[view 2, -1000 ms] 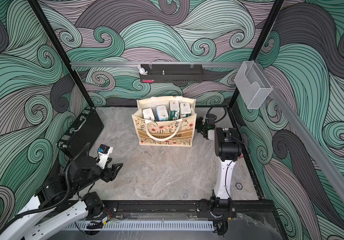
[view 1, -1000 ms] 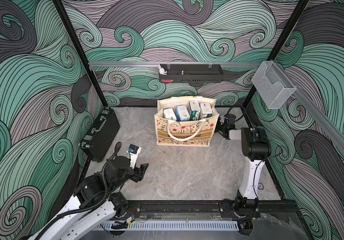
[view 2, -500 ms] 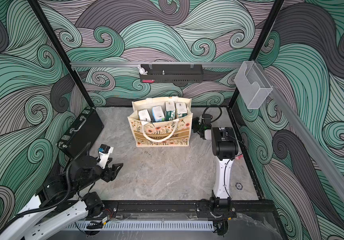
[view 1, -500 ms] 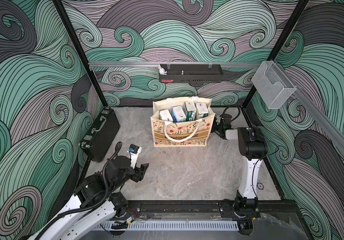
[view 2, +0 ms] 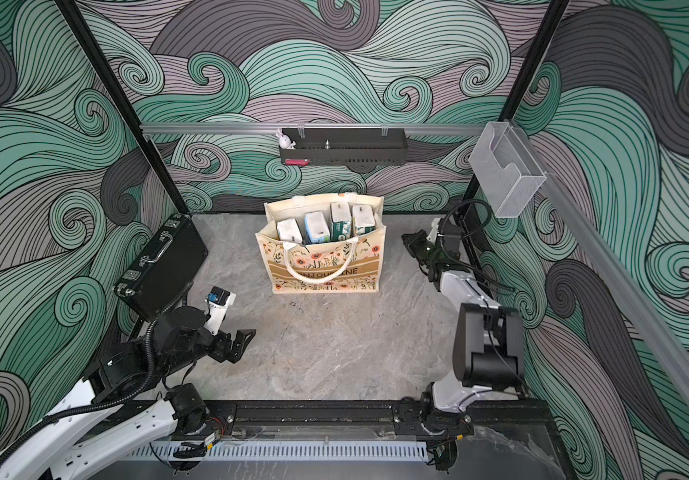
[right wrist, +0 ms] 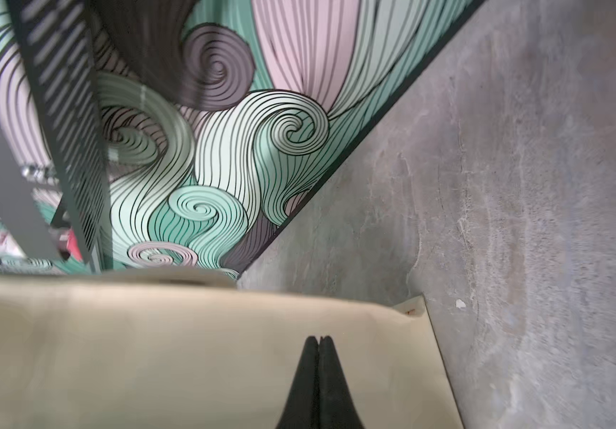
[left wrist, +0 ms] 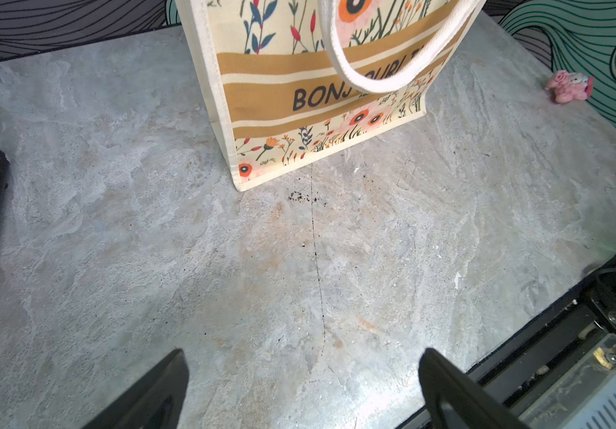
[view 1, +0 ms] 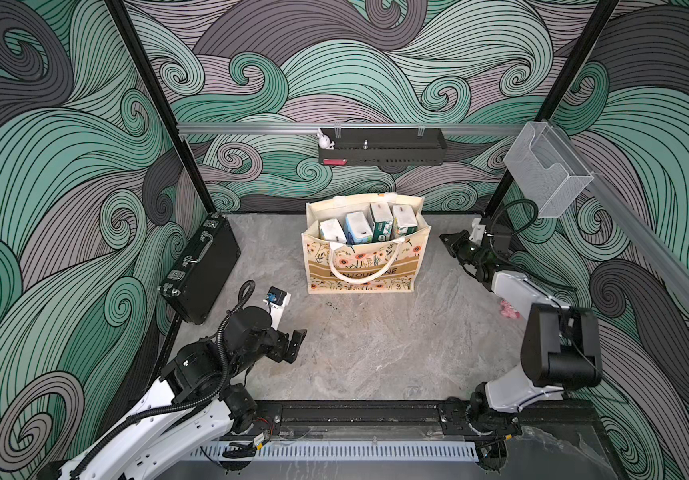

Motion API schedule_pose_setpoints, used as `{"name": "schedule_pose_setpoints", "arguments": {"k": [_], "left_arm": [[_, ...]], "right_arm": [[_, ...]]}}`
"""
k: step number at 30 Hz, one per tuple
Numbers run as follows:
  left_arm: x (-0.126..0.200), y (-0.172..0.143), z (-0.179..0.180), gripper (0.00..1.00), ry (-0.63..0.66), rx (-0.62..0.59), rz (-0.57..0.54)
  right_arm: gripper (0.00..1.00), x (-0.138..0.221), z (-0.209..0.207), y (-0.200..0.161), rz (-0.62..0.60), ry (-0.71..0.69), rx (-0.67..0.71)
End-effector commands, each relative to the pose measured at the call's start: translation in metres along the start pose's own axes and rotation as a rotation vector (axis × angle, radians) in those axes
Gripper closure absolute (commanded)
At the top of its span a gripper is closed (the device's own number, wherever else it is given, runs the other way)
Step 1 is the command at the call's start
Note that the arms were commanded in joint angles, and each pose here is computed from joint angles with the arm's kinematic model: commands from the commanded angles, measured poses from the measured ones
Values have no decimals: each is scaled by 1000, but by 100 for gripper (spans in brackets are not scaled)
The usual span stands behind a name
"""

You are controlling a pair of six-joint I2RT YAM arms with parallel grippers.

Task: Put tissues into the canvas bag
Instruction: Move the canvas bag to the center of the board, then reset both arms

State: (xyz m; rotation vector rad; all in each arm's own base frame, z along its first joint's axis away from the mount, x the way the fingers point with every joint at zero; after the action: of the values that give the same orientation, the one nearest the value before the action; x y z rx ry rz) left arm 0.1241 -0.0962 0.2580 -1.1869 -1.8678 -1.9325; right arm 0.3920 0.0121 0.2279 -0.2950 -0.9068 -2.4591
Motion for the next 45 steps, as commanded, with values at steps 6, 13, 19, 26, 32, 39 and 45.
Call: {"name": "schedule_pose_setpoints", "arguments": {"k": [6,13,19,26,32,39,45], "left_arm": [[8,7,4,1,41,63,-11],[-5,12,0,1,55,90,20],[-9,43,-18,1,-98,181,-167],[-30,58,-21,3,-151,194,-520],[-51,62,5,1,170,120,-606],[-60,58,25,1,267,102,-612],[-71,41,62,1,426,315,-667]], "right_arm": [[13,78,-17,-48,-33,-190,234],[0,134,-25,-75,-173,-274,386],[0,168,-46,-89,-457,-328,367],[0,173,-48,-96,-505,-324,490],[0,162,-46,-98,-456,-300,533],[0,153,-54,-100,-446,-340,597],[0,128,-61,-101,-416,-355,741]]}}
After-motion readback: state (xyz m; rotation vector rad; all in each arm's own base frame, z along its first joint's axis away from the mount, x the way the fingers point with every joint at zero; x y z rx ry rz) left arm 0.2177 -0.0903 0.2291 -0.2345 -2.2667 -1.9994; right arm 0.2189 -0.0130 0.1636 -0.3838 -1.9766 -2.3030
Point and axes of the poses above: each gripper's point midway between its finger pads, its own x axis back along the fingers, its own z axis along the line the jaws close on, y = z × x, the point moved 7 cm from there along x, back along the fingers, and after that the axes turned 3 degrees about x, right-handed, at the moved point
